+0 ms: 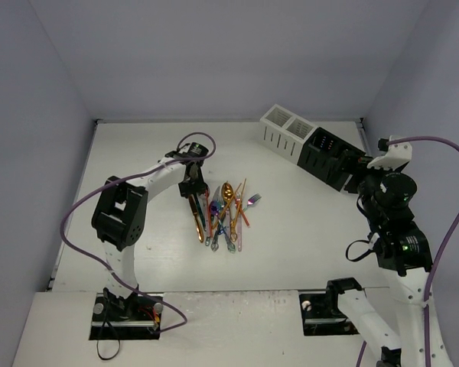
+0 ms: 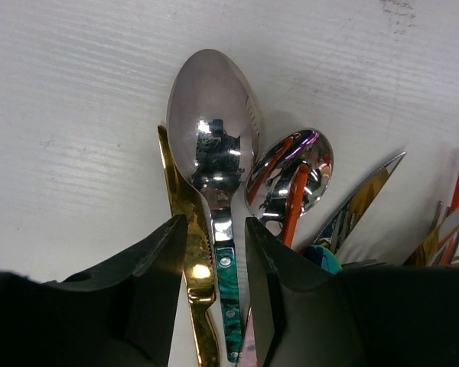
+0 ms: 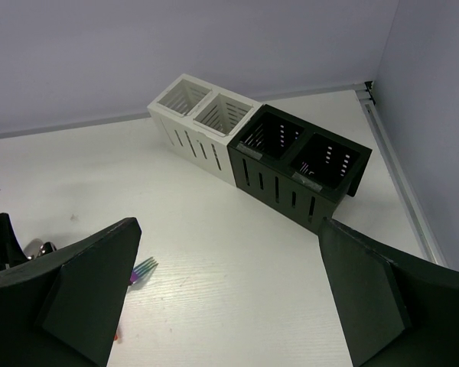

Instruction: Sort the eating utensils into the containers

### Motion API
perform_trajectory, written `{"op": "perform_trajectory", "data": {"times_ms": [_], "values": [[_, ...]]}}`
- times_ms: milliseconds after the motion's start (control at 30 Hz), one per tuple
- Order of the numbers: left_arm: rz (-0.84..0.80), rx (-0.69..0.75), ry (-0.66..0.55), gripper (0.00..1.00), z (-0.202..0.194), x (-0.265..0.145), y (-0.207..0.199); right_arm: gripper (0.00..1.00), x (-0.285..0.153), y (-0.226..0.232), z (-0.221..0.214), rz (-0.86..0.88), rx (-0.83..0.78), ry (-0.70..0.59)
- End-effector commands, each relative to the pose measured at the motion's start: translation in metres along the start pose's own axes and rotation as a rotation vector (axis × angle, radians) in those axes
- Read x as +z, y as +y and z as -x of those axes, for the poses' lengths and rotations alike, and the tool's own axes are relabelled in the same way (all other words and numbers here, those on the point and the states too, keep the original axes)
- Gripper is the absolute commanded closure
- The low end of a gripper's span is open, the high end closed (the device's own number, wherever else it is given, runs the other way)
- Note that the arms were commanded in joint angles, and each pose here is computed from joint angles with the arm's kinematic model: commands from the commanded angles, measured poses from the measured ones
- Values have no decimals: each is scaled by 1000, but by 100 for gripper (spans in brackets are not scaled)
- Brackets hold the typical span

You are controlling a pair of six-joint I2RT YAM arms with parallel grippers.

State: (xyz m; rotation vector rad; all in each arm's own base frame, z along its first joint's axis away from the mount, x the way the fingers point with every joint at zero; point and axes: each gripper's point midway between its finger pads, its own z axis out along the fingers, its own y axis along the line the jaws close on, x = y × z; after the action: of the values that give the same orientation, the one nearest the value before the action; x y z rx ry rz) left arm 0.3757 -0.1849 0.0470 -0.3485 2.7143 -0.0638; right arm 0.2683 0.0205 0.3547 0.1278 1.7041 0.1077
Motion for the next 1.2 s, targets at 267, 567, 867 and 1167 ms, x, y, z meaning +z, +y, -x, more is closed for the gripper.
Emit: {"op": "perform_trajectory", "data": {"times_ms": [267, 567, 867, 1167], "values": [[25, -67, -48, 72, 9, 11, -13, 0, -2, 7, 9, 33, 15, -55], [30, -57, -55, 91, 15, 18, -18, 0, -1, 6, 3, 35, 4, -42], [-1, 7, -191, 100, 61, -14, -29, 0, -1, 12, 5, 65, -6, -40], [40, 83, -362, 100, 114, -51, -19, 0, 0, 25, 9, 134, -23, -33]]}}
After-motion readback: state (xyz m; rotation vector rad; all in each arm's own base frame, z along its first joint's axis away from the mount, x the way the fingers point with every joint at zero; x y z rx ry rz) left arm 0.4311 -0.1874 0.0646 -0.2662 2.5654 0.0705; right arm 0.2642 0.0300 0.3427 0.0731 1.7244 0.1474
